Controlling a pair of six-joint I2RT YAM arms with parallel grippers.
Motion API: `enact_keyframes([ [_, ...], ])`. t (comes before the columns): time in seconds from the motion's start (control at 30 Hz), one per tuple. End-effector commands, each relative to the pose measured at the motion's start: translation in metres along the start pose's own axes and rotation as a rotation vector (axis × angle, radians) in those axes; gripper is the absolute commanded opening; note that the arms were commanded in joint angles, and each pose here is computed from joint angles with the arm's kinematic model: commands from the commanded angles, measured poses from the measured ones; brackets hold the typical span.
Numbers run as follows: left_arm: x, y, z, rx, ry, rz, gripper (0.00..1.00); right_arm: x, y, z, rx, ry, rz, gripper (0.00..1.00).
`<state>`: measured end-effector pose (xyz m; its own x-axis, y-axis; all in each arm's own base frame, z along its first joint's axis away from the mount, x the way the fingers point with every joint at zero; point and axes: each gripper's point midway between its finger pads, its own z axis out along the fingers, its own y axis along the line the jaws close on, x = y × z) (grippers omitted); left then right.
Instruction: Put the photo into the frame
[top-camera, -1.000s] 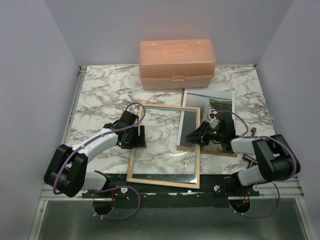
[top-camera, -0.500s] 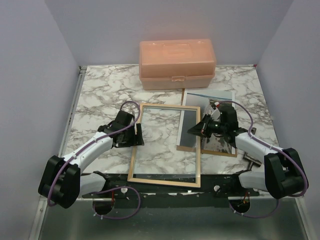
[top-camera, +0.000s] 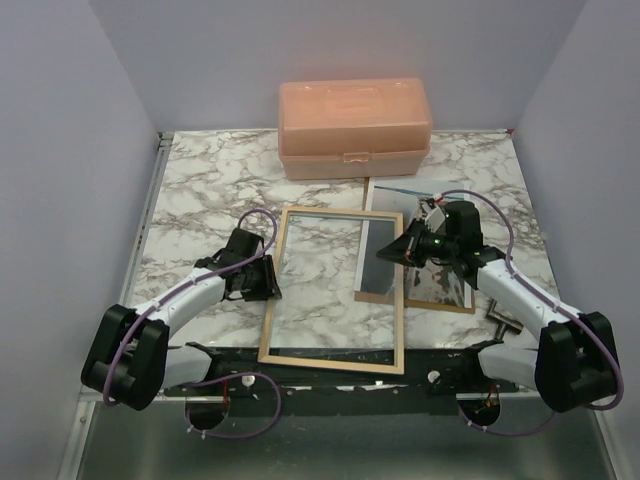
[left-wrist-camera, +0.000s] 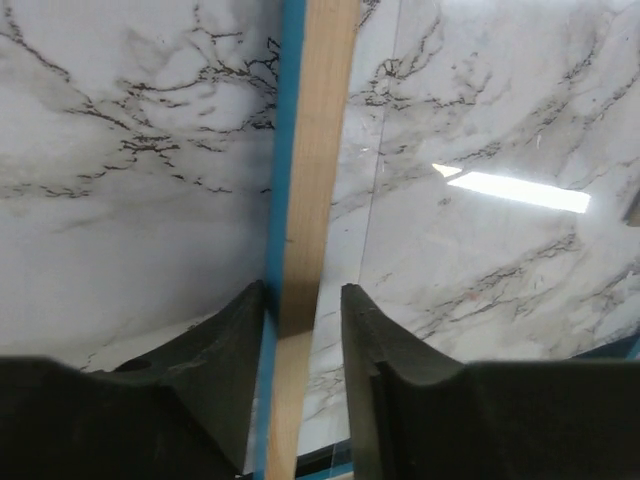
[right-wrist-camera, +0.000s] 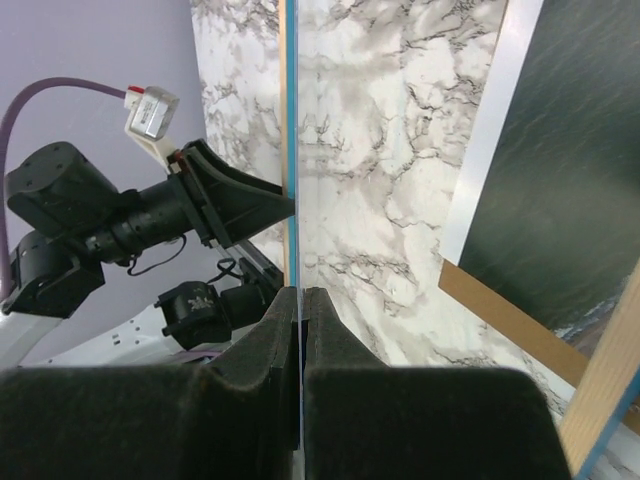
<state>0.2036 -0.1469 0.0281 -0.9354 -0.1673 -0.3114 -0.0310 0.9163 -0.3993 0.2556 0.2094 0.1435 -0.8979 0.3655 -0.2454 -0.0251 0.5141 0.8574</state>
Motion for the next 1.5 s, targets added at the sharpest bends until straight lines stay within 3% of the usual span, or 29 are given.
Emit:
enact_keyframes([
  [0.0, -0.001, -0.029, 0.003, 0.176, 0.007, 0.005, 0.29, -0.002, 0.015, -0.007, -0.010, 0.008, -0.030, 0.01],
  [0.13, -0.001, -0.042, -0.002, 0.252, 0.004, 0.019, 0.30, -0.002, 0.017, -0.010, -0.004, 0.013, -0.049, 0.01],
  [0.27, -0.001, -0.037, -0.005, 0.226, -0.011, 0.032, 0.45, -0.003, 0.022, -0.012, -0.012, 0.022, -0.062, 0.01],
  [0.37, -0.002, -0.029, -0.006, 0.183, -0.028, 0.025, 0.51, -0.004, 0.027, -0.013, -0.022, 0.026, -0.064, 0.01],
  [0.5, -0.002, -0.016, -0.005, 0.120, -0.051, 0.015, 0.48, -0.006, 0.037, -0.016, -0.044, 0.028, -0.071, 0.01],
  [0.67, -0.001, -0.003, -0.001, 0.051, -0.047, 0.012, 0.37, -0.008, 0.049, -0.020, -0.071, 0.033, -0.076, 0.01],
  [1.1, 0.001, 0.003, 0.006, 0.018, -0.014, 0.016, 0.27, -0.005, 0.058, -0.020, -0.127, 0.056, -0.041, 0.01],
  [1.27, 0.000, -0.006, 0.004, 0.069, -0.029, 0.027, 0.27, -0.004, 0.062, -0.019, -0.158, 0.062, -0.027, 0.01],
  [1.37, -0.001, -0.007, 0.002, 0.080, -0.046, 0.027, 0.40, -0.004, 0.064, -0.019, -0.163, 0.063, -0.029, 0.01],
  [1.47, -0.002, -0.004, 0.000, 0.064, -0.064, 0.022, 0.41, -0.005, 0.063, -0.018, -0.163, 0.065, -0.023, 0.01],
])
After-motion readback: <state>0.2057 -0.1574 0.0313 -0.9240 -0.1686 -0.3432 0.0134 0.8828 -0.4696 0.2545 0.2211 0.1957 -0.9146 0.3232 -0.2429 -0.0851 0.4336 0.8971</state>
